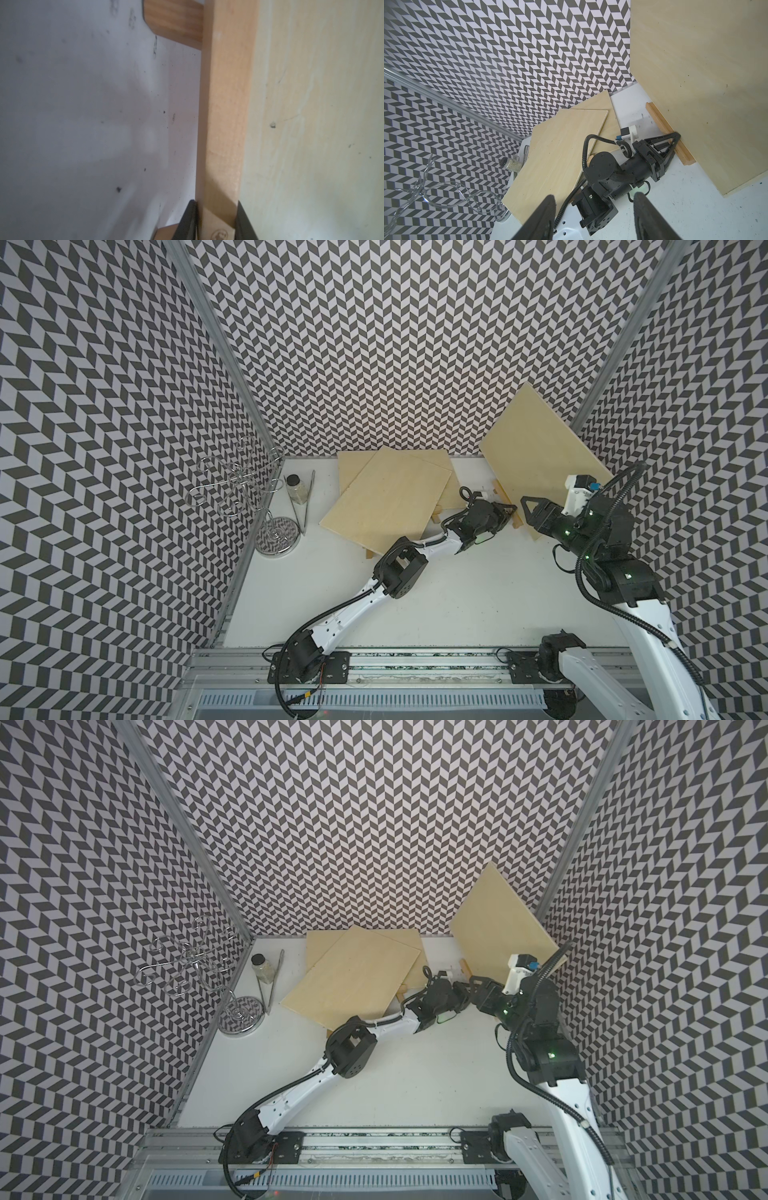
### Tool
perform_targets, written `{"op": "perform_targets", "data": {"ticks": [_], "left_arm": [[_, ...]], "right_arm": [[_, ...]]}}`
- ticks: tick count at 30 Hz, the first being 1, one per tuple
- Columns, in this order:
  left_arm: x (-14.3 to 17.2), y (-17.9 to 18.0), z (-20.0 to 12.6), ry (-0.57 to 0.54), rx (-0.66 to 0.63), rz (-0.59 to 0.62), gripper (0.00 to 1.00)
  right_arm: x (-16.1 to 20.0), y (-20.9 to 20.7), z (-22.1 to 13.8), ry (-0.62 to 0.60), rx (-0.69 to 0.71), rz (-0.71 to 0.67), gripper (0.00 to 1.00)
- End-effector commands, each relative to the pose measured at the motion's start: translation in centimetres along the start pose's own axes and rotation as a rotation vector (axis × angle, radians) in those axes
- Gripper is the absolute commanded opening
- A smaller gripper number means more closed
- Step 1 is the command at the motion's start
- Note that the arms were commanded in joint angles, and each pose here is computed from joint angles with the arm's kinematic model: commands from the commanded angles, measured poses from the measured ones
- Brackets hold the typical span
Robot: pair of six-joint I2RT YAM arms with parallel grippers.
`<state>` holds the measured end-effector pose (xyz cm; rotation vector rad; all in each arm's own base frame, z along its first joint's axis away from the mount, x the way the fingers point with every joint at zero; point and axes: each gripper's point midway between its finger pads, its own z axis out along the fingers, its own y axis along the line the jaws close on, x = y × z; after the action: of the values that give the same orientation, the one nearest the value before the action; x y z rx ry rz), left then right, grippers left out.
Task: Assemble the easel
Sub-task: Move the easel to the center of the board.
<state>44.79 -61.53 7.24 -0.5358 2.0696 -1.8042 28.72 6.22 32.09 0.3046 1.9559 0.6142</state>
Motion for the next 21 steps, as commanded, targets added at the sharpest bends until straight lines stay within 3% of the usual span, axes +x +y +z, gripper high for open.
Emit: {"op": "perform_targets", "data": {"ticks": [1,6,12,19,21], "left_arm": [[-1.4,1.6,-1.2,-0.053,-0.082,-0.031,0.16],[-3.4,0.3,-3.3,-0.109,-0.107,0.031,0.09],[-6.0,1.8,-6.3,-0.201,-0.189,0.047,0.0],[-7.2,2.6,-8.1,-0.265,-0.206,0.031,0.0],[-7.3,2.8,-8.2,-0.271,-0.217,0.036,0.0]], "right_arm": [[-0.9,0.8,-0.2,-0.03,-0.02,-0.031,0.6],[0.7,0.8,0.5,0.025,-0.054,-0.029,0.6],[3.0,1.6,0.6,0.087,-0.149,-0.077,0.6],[5.9,2.6,-0.1,0.171,-0.239,-0.069,0.6],[7.2,1.7,-0.2,0.207,-0.21,-0.029,0.6]]}}
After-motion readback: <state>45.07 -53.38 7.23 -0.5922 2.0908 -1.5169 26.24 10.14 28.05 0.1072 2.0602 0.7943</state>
